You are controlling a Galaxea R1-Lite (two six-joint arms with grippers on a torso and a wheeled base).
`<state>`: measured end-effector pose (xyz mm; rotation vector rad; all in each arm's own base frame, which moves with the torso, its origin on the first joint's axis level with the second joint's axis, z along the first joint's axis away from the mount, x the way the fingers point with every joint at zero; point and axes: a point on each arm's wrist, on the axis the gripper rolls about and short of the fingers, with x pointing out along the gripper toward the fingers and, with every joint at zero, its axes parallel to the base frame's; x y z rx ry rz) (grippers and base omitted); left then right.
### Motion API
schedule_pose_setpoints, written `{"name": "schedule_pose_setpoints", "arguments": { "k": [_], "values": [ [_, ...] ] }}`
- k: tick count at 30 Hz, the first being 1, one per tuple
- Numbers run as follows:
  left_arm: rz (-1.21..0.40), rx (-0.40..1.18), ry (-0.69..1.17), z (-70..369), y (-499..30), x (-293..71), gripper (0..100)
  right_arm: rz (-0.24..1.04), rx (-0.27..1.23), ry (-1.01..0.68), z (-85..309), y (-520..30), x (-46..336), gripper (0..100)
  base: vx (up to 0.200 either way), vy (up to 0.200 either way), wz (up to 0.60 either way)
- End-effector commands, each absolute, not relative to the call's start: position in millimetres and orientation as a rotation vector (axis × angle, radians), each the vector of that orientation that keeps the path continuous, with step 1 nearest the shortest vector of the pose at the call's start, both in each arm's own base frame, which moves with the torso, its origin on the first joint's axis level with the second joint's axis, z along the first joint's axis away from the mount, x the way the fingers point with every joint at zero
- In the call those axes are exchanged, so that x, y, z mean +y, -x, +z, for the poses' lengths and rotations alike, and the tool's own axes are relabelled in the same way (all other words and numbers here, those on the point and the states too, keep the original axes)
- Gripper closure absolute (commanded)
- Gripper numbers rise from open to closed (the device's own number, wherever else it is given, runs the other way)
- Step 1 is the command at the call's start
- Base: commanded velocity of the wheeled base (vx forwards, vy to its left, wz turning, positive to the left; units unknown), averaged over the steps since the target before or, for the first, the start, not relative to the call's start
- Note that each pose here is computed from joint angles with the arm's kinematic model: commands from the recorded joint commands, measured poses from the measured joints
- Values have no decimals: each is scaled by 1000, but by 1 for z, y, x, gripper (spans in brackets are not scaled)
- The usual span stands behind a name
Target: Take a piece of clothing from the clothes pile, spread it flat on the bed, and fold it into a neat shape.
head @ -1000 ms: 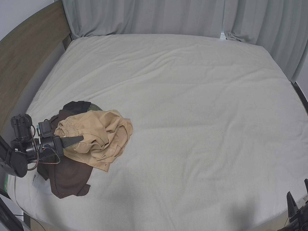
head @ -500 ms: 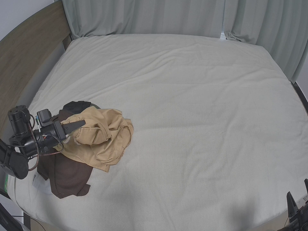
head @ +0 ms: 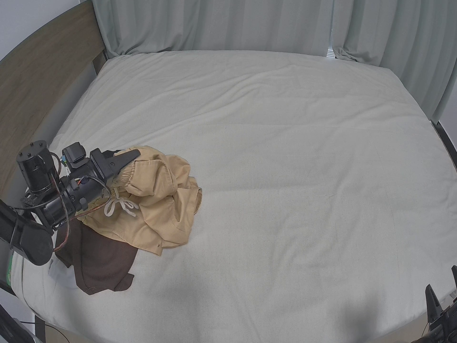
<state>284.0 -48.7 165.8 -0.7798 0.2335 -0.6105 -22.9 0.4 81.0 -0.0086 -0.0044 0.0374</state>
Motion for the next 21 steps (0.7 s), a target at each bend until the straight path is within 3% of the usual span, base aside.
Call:
{"name": "schedule_pose_setpoints", "arguments": {
  "k": [1,21],
  "values": [
    [-624,227,796,170,-284,-58,100,38,-3,9,76,23,0,0,0,0,0],
    [-649,195,932,194,-264,-92,100,38,-5,9,76,23,0,0,0,0,0]
  ]
}}
